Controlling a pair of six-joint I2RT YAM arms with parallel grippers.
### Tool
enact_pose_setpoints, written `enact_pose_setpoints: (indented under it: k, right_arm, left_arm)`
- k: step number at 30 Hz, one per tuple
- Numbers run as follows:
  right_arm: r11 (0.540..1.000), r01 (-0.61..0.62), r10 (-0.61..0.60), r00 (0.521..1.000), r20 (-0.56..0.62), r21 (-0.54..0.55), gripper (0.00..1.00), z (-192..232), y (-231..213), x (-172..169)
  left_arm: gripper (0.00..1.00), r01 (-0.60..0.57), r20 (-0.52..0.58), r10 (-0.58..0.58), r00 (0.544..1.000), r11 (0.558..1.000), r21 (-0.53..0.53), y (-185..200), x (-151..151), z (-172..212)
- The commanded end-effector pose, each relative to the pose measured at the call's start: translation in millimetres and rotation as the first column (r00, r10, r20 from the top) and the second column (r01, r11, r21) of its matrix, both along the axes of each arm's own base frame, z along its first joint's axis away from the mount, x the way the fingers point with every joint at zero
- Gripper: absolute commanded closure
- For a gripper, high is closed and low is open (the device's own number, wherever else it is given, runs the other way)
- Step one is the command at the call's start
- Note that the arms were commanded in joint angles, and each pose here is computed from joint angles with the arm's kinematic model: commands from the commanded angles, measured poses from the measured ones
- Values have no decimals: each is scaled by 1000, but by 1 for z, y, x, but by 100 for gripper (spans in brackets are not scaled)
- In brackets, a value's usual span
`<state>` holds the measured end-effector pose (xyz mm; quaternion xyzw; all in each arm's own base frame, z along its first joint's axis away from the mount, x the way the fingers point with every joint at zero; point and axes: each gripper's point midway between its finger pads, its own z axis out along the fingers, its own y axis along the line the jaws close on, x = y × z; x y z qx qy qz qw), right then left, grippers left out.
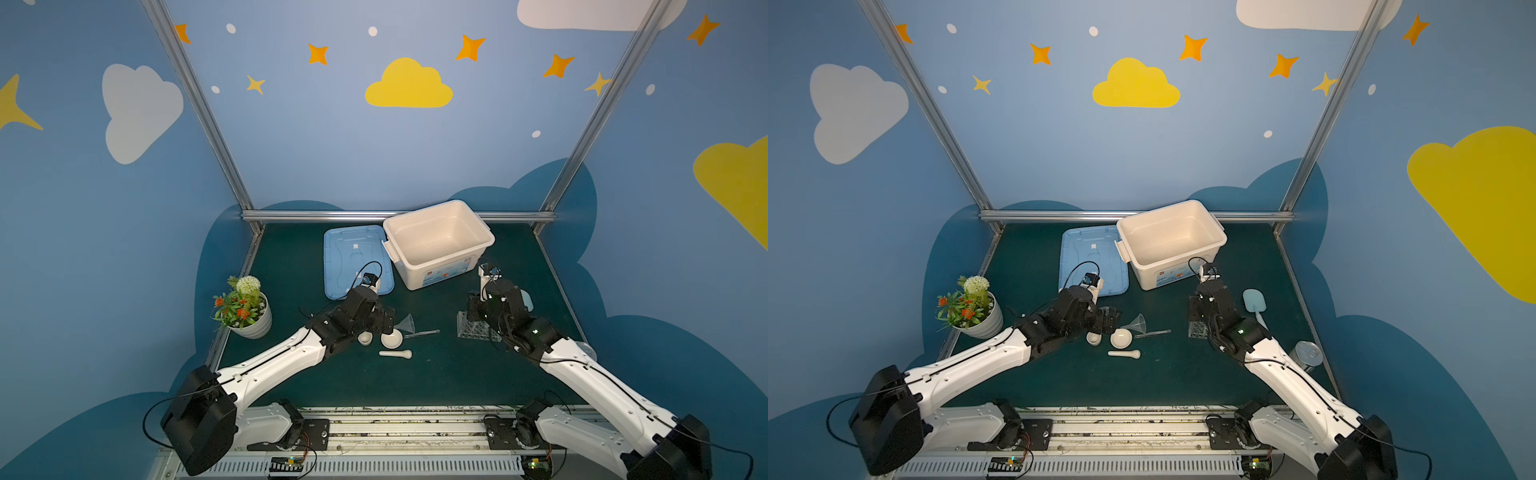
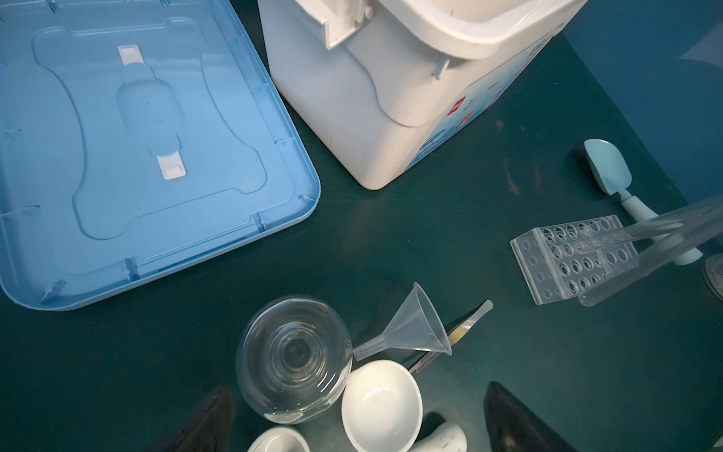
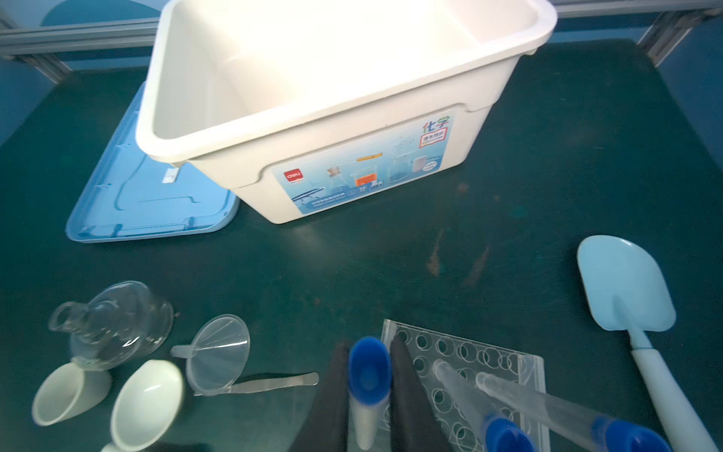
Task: Organize the chemistry lab equipment
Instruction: 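Lower the blue-capped tube over a free rack hole with the right gripper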
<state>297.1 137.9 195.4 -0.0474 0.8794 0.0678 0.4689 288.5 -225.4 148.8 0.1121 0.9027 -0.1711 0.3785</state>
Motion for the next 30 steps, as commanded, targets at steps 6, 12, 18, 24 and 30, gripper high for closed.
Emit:
enact_pose_setpoints:
  k: [6,12,18,24,30]
  right_arm:
    - [994,102,-96,987,132,-37,99,22,-19,7]
    - [992,120,-114,982,153,-28,99,19,-19,10]
    - [992,127,-123,983,136,-16,99,12,-15,14]
    - [993,116,-116,984,136,4,99,11,-10,17]
    - [993,122,-122,985,125,5,99,6,-9,19]
  left_arm:
    - [0,-8,-25,8,1000,1000,-4,2,-2,-6]
    - [0,-10,-40,10,999,1000,-2,2,-1,-10]
    - [0,-11,-47,11,999,1000,-1,2,-2,-12]
    - [0,-15,-45,15,999,1000,0,3,-3,-12]
    - [0,-15,-46,15,999,1000,-1,3,-3,-12]
